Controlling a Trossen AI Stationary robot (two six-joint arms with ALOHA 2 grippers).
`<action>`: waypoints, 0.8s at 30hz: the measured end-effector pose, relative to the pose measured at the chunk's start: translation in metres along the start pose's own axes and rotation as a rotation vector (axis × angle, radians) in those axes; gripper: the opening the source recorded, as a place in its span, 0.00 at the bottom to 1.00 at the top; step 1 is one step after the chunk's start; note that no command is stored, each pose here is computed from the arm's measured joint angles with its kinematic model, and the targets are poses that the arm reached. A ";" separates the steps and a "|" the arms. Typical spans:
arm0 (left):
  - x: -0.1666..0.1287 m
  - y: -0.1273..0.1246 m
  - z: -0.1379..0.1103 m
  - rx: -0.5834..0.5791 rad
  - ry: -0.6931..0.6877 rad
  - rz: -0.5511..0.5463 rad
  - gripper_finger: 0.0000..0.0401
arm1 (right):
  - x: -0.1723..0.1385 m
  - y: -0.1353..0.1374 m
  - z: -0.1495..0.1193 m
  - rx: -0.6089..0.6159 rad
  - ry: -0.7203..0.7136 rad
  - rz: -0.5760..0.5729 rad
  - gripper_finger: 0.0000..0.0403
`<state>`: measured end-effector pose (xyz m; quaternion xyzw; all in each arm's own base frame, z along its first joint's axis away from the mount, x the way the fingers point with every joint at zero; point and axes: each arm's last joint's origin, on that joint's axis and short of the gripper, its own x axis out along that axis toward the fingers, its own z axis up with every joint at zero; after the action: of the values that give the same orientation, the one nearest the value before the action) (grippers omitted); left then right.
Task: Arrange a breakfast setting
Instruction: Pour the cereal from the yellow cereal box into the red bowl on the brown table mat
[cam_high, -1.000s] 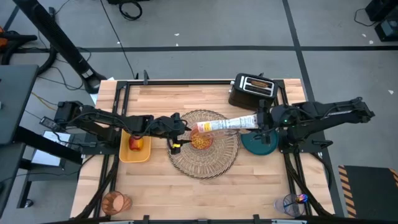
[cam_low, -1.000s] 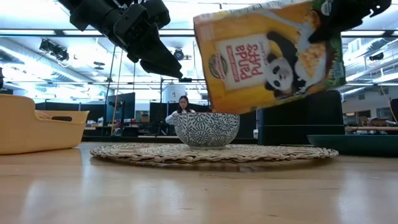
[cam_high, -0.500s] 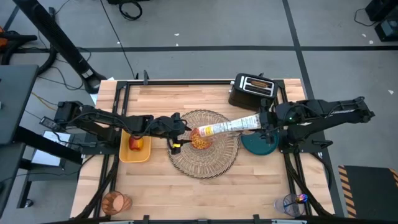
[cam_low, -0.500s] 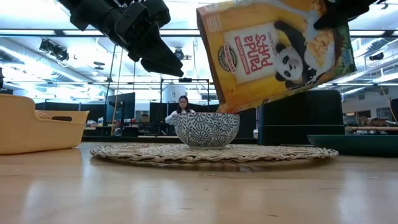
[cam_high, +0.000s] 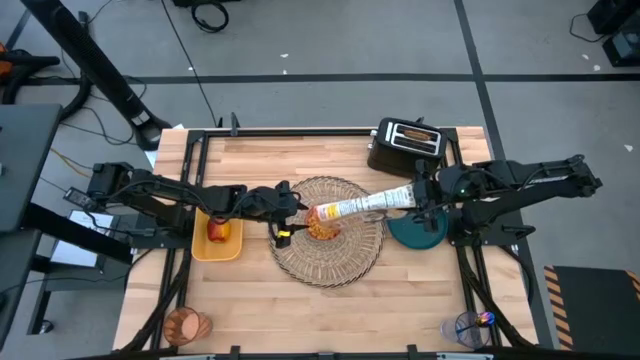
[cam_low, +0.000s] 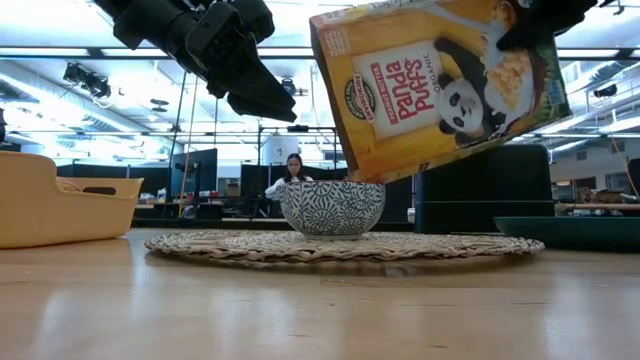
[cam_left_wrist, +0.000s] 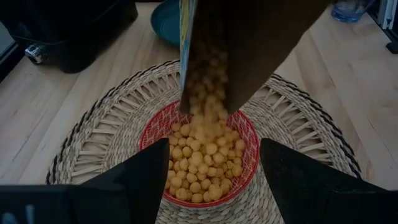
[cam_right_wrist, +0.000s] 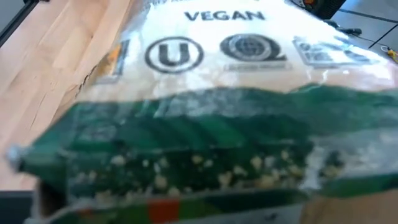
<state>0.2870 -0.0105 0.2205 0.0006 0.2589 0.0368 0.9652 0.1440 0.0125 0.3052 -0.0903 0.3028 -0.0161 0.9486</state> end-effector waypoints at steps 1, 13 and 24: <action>0.000 0.000 0.000 0.000 0.000 0.000 0.64 | 0.000 0.000 0.000 0.007 -0.001 0.000 0.49; -0.006 -0.004 0.004 0.007 -0.019 -0.016 0.64 | 0.000 -0.003 0.000 0.017 -0.016 -0.088 0.49; -0.017 -0.007 0.009 0.010 -0.050 -0.029 0.64 | 0.016 0.002 -0.002 0.002 -0.083 -0.050 0.49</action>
<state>0.2777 -0.0186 0.2366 0.0026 0.2349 0.0214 0.9718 0.1556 0.0125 0.2944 -0.0974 0.2610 -0.0362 0.9597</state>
